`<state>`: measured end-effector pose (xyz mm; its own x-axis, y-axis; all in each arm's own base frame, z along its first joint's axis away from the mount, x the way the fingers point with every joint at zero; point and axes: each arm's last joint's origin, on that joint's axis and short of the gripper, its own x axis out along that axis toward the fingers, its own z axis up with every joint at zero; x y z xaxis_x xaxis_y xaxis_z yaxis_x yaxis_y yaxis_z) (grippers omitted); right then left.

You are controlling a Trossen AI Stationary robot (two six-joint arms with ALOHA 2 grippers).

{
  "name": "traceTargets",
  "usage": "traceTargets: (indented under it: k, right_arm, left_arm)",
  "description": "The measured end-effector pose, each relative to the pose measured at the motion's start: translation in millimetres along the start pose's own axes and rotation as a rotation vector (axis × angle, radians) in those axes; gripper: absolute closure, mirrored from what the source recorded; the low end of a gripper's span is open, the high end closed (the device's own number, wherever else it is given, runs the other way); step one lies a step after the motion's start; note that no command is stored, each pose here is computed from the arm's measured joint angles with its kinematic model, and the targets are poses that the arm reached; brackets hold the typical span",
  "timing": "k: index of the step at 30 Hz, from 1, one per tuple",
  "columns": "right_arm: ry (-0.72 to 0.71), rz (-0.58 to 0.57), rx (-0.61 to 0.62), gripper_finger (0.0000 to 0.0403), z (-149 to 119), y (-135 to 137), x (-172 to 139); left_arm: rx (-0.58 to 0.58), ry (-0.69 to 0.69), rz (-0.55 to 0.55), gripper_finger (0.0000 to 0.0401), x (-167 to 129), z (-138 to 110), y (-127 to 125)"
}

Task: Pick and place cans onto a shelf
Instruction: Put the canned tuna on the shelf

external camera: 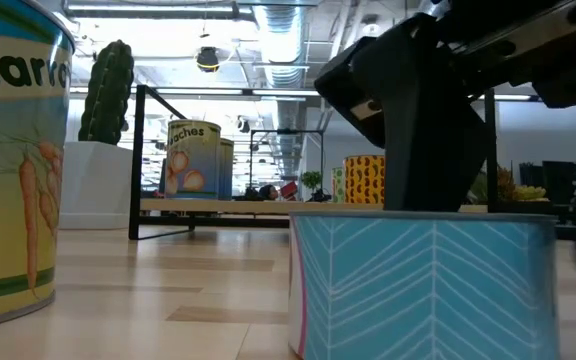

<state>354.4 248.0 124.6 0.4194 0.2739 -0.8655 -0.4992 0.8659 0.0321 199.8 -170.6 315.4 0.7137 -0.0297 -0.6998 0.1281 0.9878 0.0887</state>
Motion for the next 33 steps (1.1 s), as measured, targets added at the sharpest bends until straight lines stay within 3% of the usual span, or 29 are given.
traceTargets:
  k: [8, 19, 24, 33]
  right_arm:
    - [0.001, -0.135, 0.001, 0.0270, -1.6, -3.7, 0.9]
    - [-0.011, -0.157, 0.007, 0.0387, 1.7, -6.5, -11.4]
    - [0.061, -0.254, 0.020, 0.0394, -3.1, -4.6, -39.1]
    - [0.194, -0.506, 0.164, 0.0398, -20.2, -9.4, -132.7]
  left_arm:
    - [0.018, -0.009, 0.023, 0.0349, 0.0, 0.3, 0.7]
    - [0.053, -0.020, 0.051, 0.0349, 0.0, 0.6, 1.6]
    - [0.072, -0.027, 0.071, 0.0349, 0.0, 0.8, 2.2]
    - [0.108, -0.044, 0.118, 0.0349, 0.0, 1.4, 3.6]
